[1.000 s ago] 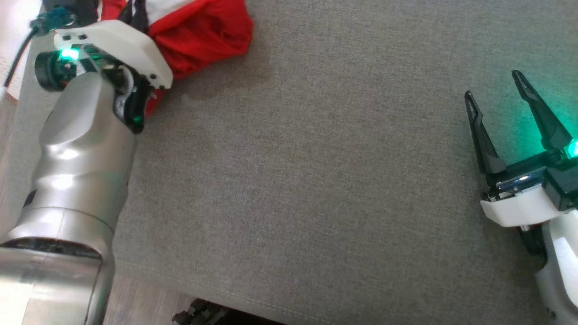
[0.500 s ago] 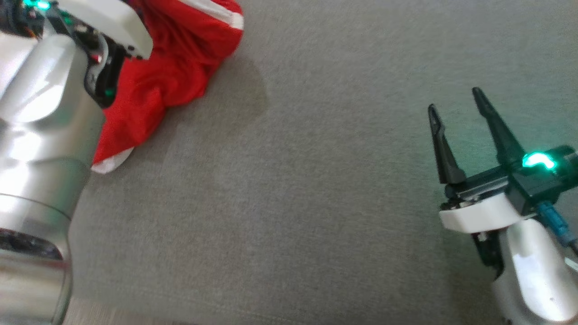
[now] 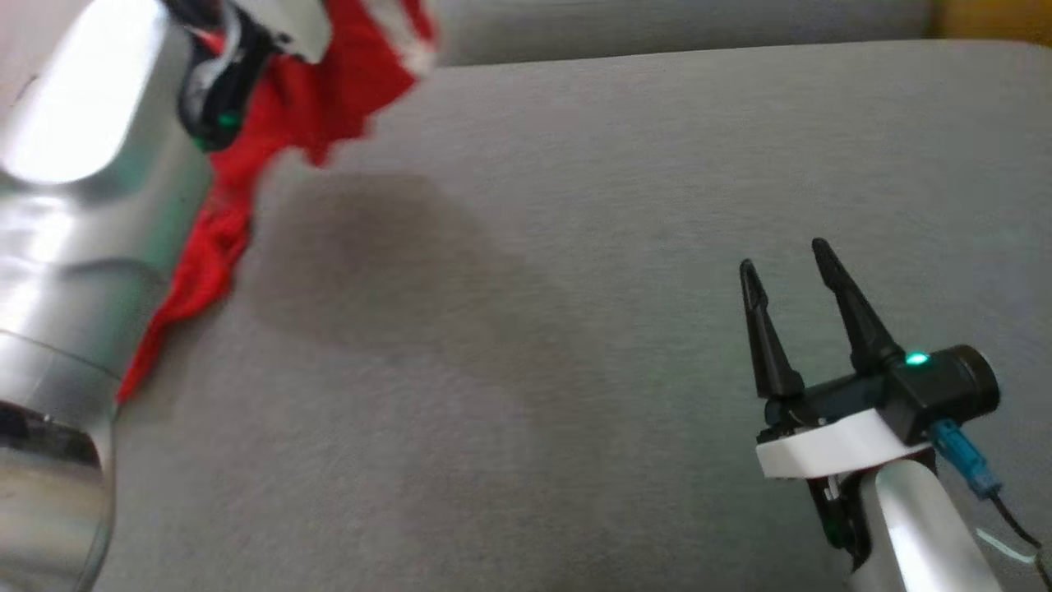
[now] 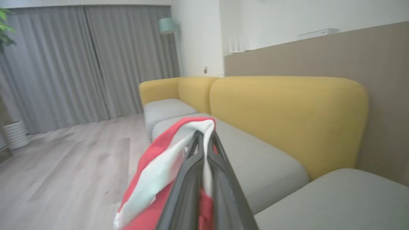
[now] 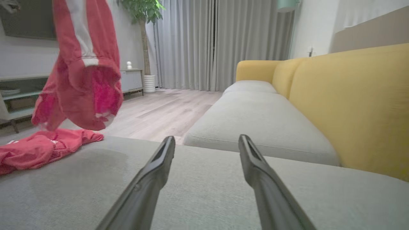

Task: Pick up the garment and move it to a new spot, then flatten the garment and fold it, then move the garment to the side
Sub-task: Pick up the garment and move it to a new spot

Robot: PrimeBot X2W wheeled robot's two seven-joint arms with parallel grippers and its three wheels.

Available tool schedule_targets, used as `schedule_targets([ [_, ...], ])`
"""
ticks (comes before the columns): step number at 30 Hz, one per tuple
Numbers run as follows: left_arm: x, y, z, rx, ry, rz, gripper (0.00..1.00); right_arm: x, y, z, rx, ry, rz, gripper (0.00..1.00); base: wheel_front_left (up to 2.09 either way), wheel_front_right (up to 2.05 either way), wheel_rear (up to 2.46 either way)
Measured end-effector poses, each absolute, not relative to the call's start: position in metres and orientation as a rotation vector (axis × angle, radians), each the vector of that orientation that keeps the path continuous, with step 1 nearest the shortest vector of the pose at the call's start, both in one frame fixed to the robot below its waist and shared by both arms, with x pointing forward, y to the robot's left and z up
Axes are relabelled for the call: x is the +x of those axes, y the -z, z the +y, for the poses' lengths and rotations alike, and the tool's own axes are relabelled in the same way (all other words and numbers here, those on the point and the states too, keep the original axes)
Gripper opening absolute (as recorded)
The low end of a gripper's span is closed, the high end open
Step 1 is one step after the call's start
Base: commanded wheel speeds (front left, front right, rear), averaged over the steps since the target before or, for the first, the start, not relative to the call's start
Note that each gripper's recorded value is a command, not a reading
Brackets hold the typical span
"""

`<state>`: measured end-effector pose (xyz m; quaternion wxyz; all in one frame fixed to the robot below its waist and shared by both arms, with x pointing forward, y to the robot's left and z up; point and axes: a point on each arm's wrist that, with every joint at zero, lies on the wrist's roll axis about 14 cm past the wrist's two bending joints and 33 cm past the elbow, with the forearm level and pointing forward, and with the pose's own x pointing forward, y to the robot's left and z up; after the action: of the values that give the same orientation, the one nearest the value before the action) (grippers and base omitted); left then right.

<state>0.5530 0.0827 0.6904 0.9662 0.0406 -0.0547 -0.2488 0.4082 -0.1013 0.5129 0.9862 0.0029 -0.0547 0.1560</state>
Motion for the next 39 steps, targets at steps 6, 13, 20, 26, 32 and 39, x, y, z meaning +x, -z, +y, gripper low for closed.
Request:
schedule_targets([
  [6, 0.528, -0.714, -0.027, 0.000, 0.760, -0.180, 0.00, 0.383, -0.523, -0.144, 0.019, -0.184, -0.128, 1.00, 0.00, 0.00, 0.00],
  [13, 0.488, -0.704, -0.126, -0.178, 0.995, -0.205, 0.00, 0.359, -0.528, -0.184, 0.040, -0.055, -0.136, 1.00, 0.00, 0.00, 0.00],
  [20, 0.483, -0.547, -0.125, -0.276, 0.911, 0.136, 0.00, 0.349, -0.520, -0.206, 0.068, 0.023, -0.108, 1.00, 0.00, 0.00, 0.00],
  [26, 0.482, -0.443, -0.060, -0.262, 0.699, 0.346, 0.00, 0.354, -0.507, -0.203, 0.074, 0.014, -0.069, 1.00, 0.00, 0.00, 0.00],
  [32, 0.511, -0.490, -0.017, -0.281, 0.540, 0.145, 1.00, 0.361, -0.498, -0.194, 0.082, -0.013, -0.046, 1.00, 0.00, 0.00, 0.00],
  [39, 0.475, -0.506, 0.025, -0.173, 0.418, 0.002, 1.00, 0.353, -0.486, -0.181, 0.086, -0.046, -0.010, 1.00, 0.00, 0.00, 0.00],
])
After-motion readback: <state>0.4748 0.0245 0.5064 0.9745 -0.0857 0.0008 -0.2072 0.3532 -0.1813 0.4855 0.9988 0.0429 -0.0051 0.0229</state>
